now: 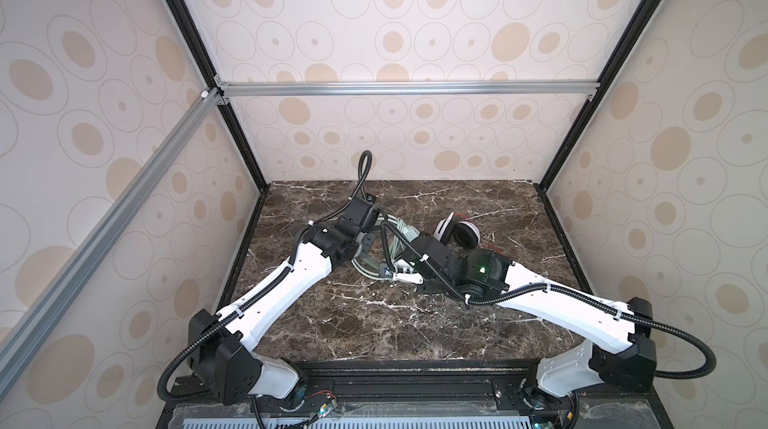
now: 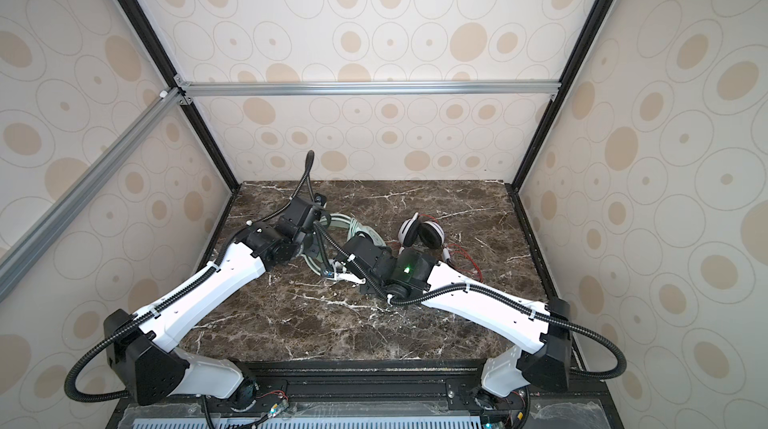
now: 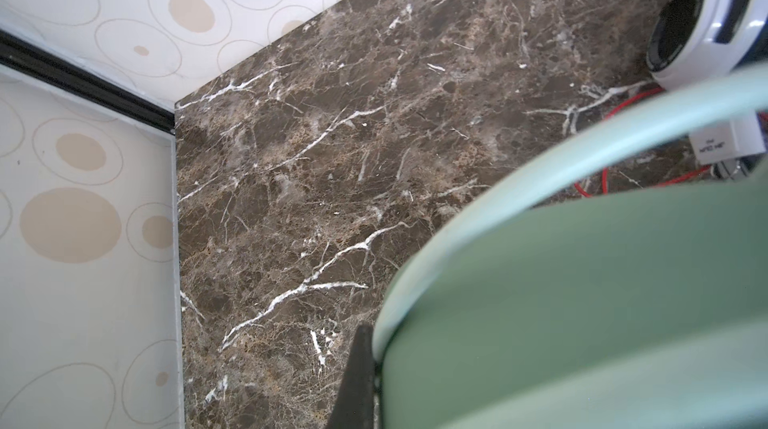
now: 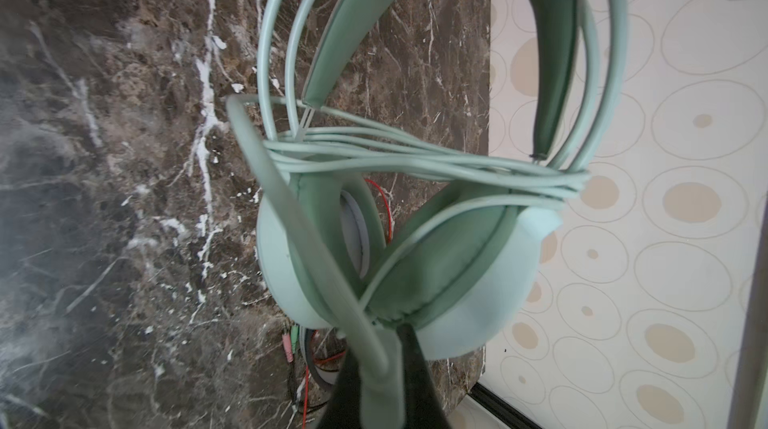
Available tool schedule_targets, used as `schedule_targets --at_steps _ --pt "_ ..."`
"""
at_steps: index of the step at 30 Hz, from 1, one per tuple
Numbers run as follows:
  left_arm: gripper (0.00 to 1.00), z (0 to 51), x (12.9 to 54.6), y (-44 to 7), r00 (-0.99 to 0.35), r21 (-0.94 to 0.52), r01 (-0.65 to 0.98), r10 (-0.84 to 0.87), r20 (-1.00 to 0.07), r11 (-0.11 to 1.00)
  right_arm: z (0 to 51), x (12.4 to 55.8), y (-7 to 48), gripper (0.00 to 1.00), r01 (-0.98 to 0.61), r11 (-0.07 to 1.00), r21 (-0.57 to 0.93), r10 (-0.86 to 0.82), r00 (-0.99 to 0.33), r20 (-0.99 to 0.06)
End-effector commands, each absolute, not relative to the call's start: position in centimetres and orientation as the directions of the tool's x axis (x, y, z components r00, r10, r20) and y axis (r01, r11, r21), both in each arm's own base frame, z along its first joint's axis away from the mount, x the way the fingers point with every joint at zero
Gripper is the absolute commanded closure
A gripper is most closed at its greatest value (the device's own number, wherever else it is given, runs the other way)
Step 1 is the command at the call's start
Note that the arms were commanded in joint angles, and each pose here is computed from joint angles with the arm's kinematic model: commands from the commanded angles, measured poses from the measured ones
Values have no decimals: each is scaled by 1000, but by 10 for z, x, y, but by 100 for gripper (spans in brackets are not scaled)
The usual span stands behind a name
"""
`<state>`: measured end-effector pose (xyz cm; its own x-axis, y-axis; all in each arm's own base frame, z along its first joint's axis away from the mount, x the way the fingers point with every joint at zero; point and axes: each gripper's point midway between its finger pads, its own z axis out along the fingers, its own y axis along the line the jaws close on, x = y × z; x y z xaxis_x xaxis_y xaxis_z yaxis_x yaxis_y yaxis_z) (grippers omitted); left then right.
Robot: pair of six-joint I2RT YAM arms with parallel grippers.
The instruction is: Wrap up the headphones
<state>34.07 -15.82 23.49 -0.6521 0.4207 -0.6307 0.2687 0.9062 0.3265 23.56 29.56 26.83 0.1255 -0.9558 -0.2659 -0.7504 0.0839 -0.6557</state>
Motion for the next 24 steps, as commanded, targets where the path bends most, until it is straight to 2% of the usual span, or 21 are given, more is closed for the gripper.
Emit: schedule_targets --at_steps 1,9,13,19,24 --pt "100 244 346 -163 -618 375 248 444 -649 893 275 218 283 100 -805 80 -588 -957 103 -271" --pt "100 246 339 -165 -597 424 248 482 -641 871 277 233 270 100 -742 78 -665 -971 94 -219" --pt "100 244 329 -175 -556 420 325 530 -640 847 272 239 260 100 -750 43 -660 -971 124 -204" --pt "100 237 310 -190 -478 455 429 623 -619 781 261 218 252 100 -805 -169 -569 -942 301 -148" --pt "100 231 296 -204 -402 485 520 702 -587 703 250 204 245 100 -869 -220 -444 -942 307 -134"
